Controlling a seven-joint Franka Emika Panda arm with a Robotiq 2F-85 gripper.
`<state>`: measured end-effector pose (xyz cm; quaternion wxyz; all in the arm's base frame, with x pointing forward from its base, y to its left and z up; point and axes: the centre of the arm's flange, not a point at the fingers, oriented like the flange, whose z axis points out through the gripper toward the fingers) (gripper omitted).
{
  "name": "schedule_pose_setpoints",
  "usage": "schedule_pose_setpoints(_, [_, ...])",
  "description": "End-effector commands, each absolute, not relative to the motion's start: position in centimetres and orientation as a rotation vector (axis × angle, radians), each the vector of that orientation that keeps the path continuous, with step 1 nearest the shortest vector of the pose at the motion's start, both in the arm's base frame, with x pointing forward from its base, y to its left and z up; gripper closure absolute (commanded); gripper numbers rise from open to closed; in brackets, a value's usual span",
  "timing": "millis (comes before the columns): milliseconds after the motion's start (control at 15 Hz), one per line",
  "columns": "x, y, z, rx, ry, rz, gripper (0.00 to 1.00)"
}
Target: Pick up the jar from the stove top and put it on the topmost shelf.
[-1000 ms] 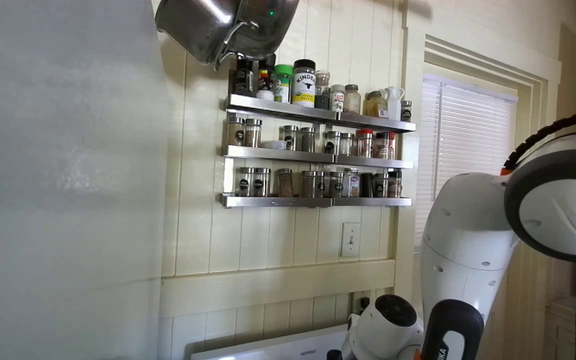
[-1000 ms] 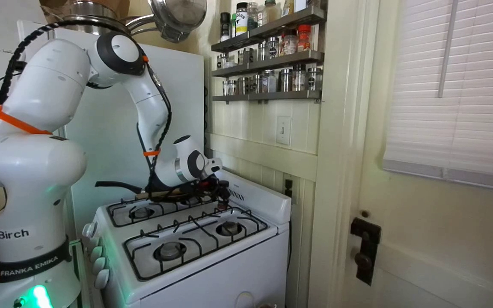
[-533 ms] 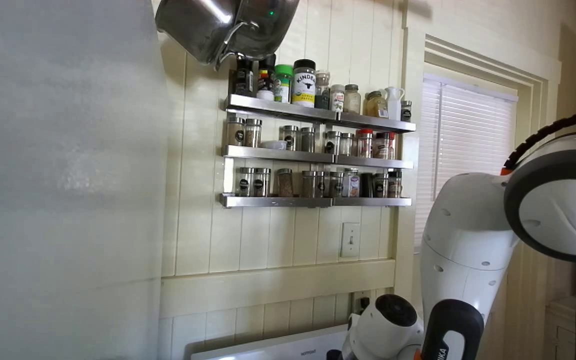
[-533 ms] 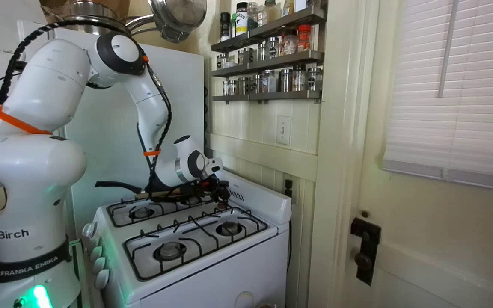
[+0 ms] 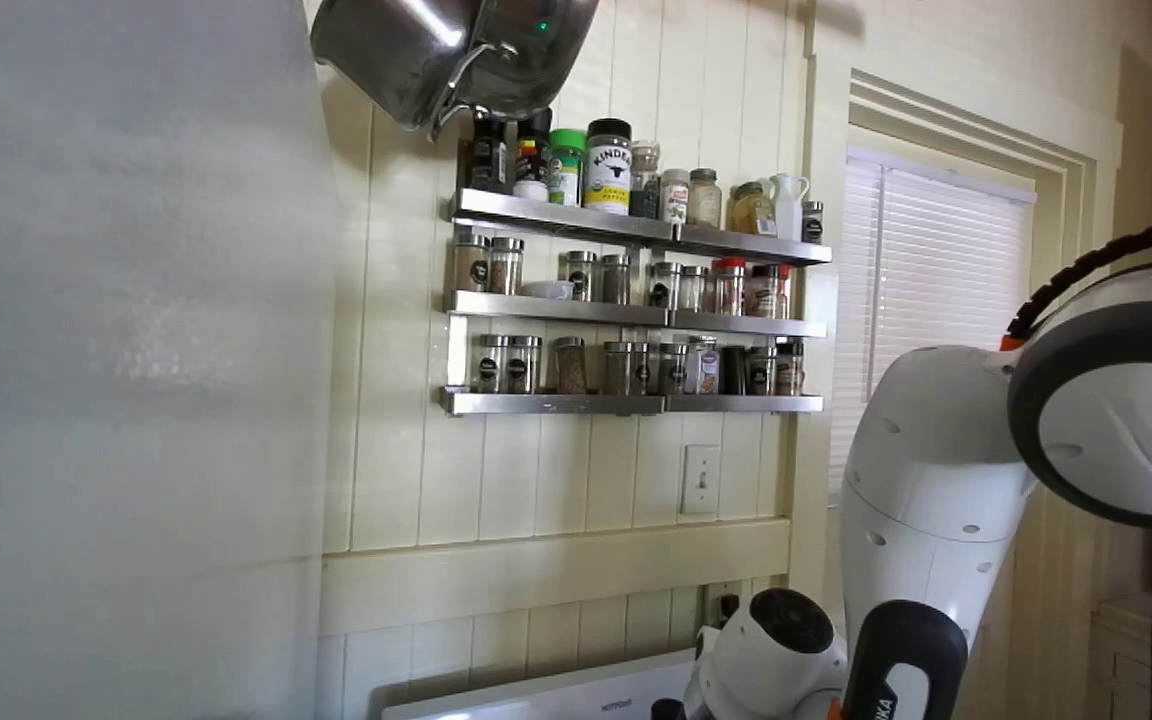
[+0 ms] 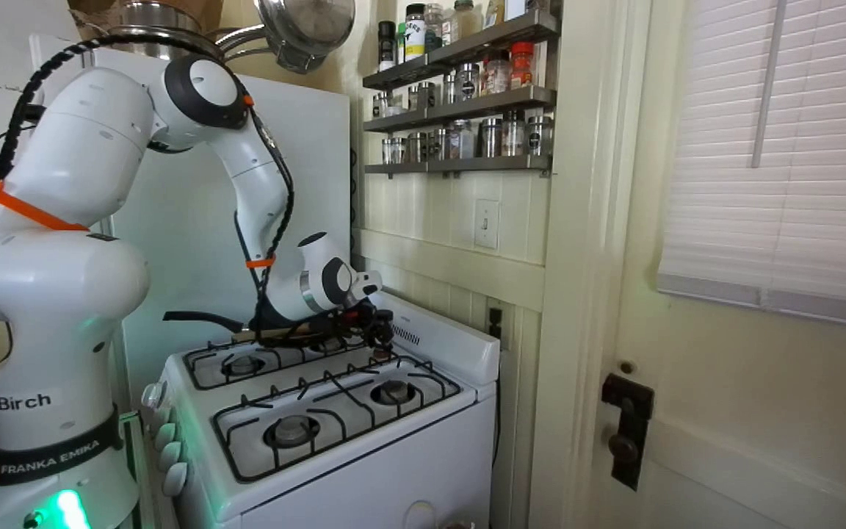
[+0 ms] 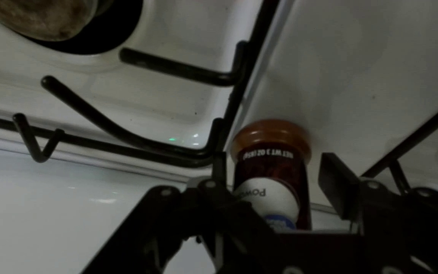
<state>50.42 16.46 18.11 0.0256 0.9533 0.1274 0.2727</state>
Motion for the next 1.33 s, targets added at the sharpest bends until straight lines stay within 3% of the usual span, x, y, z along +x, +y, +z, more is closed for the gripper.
schedule_pose_setpoints(0, [50.2, 16.3, 17.5, 2.928, 0.389, 0.856, 0.35])
schedule_pose_setpoints(400, [50.5, 16.4, 17.4, 2.913, 0.400, 0.858, 0.37])
schedule_pose_setpoints(467, [50.5, 16.4, 17.4, 2.911, 0.403, 0.859, 0.41])
schedule_pose_setpoints(533, [50.6, 16.4, 17.4, 2.910, 0.405, 0.859, 0.46])
schedule_pose_setpoints(667, [50.6, 16.3, 17.4, 2.905, 0.413, 0.857, 0.74])
schedule_pose_setpoints(733, [50.7, 16.3, 17.5, 2.901, 0.417, 0.862, 0.80])
schedule_pose_setpoints(1267, [49.2, 15.7, 23.6, 2.992, 0.374, 0.949, 0.83])
